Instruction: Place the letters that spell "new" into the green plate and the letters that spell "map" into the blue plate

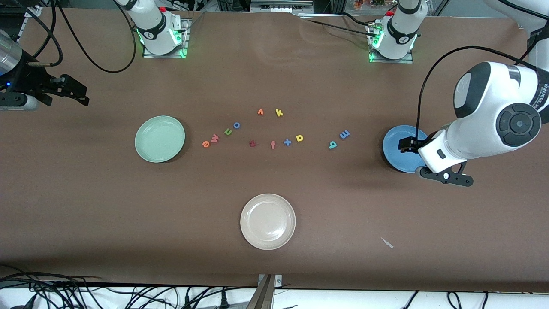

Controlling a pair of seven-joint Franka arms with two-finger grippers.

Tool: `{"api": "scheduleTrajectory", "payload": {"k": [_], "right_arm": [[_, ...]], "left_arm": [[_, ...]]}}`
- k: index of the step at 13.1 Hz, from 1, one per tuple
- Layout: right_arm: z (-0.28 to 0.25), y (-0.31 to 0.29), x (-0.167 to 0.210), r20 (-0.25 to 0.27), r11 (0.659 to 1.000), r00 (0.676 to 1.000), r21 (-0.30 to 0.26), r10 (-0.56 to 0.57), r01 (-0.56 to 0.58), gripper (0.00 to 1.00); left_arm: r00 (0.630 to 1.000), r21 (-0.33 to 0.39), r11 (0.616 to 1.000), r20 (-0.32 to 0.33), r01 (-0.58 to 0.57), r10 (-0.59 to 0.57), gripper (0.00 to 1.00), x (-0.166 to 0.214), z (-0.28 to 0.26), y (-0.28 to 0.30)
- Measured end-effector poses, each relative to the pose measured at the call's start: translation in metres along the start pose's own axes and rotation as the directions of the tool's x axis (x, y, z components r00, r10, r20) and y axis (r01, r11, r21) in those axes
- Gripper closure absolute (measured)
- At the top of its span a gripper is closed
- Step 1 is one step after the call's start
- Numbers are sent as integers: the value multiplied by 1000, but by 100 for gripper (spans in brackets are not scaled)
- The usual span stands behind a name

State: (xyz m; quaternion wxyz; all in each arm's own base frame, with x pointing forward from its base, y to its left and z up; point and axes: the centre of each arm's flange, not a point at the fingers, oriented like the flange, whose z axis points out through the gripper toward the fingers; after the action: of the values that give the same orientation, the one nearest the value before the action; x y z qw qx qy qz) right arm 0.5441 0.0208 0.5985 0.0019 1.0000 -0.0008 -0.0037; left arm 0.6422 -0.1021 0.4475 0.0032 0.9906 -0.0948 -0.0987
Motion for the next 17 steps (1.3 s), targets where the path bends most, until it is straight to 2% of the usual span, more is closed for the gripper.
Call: {"api": "scheduleTrajectory", "payload": {"k": [5,10,17], "right_arm": [[0,0,0,0,1000,1000,0,0,0,0],[0,0,0,0,1000,1000,0,0,0,0],[0,0,0,0,1000,1000,0,0,0,0]], "left_arm": [[1000,-3,1000,-1,0,0,0,-1,-1,-14],[1000,-14,999,6,-30,30,0,-8,-5,-52],[996,4,1000,-88,-3,4,0,-39,-65,-75]]}}
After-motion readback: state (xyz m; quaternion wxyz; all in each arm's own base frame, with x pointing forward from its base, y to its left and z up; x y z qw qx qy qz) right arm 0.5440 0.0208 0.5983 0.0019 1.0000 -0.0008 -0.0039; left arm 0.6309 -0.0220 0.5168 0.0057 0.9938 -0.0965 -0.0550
